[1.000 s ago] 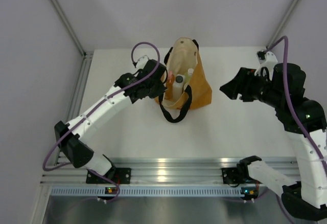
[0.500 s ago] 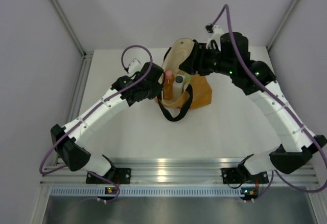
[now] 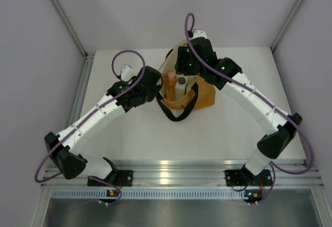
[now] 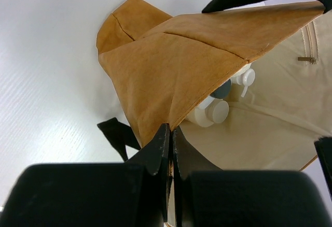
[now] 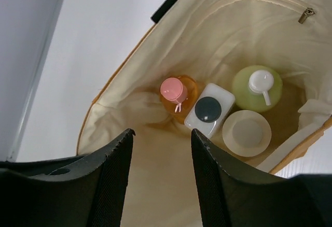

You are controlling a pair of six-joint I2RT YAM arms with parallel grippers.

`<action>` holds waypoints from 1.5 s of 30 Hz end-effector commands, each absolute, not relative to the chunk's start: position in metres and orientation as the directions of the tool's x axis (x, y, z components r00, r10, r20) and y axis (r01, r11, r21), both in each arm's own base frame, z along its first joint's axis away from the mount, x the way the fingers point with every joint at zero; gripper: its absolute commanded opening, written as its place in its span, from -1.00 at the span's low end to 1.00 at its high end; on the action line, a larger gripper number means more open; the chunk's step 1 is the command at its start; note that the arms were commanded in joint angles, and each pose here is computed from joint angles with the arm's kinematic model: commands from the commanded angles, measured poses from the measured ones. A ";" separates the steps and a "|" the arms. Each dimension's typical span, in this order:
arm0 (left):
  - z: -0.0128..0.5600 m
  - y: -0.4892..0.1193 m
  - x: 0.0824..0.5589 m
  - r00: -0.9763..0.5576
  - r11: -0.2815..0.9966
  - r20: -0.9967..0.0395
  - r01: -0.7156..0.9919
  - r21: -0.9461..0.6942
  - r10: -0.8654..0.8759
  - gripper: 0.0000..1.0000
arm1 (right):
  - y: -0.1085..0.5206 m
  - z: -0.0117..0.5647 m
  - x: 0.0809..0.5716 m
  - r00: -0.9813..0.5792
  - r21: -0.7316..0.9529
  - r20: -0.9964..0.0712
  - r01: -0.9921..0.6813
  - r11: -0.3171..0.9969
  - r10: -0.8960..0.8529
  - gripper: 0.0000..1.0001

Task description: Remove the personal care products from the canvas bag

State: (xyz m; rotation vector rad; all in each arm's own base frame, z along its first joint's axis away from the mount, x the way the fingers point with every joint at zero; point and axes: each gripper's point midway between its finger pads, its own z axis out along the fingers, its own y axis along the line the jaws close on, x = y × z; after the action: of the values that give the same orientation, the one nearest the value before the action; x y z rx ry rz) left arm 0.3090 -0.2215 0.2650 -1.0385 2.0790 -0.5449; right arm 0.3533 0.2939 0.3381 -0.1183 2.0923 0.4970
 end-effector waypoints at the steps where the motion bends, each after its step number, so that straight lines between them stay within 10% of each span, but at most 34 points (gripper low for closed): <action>1: 0.266 -0.215 0.309 -0.374 0.572 -0.433 -0.517 -0.636 -0.820 -1.00 | 0.301 0.350 0.371 -0.474 0.266 -0.872 -0.255 0.930 0.120 -0.05; 28: 0.267 -0.210 0.308 -0.331 0.512 -0.391 -0.544 -0.665 -0.859 -1.00 | 0.348 0.246 0.423 -0.562 0.157 -0.826 -0.283 0.946 -0.031 0.00; 45: 0.262 -0.208 0.302 -0.354 0.522 -0.384 -0.548 -0.654 -0.852 -1.00 | 0.350 0.218 0.432 -0.562 0.105 -0.824 -0.280 0.954 -0.074 -0.37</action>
State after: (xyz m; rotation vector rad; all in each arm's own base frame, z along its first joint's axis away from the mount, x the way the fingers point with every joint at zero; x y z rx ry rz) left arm 0.3100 -0.2190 0.2604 -1.1273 2.0536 -0.5642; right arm 0.4208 0.3394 0.2079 -0.2730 2.2303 0.2582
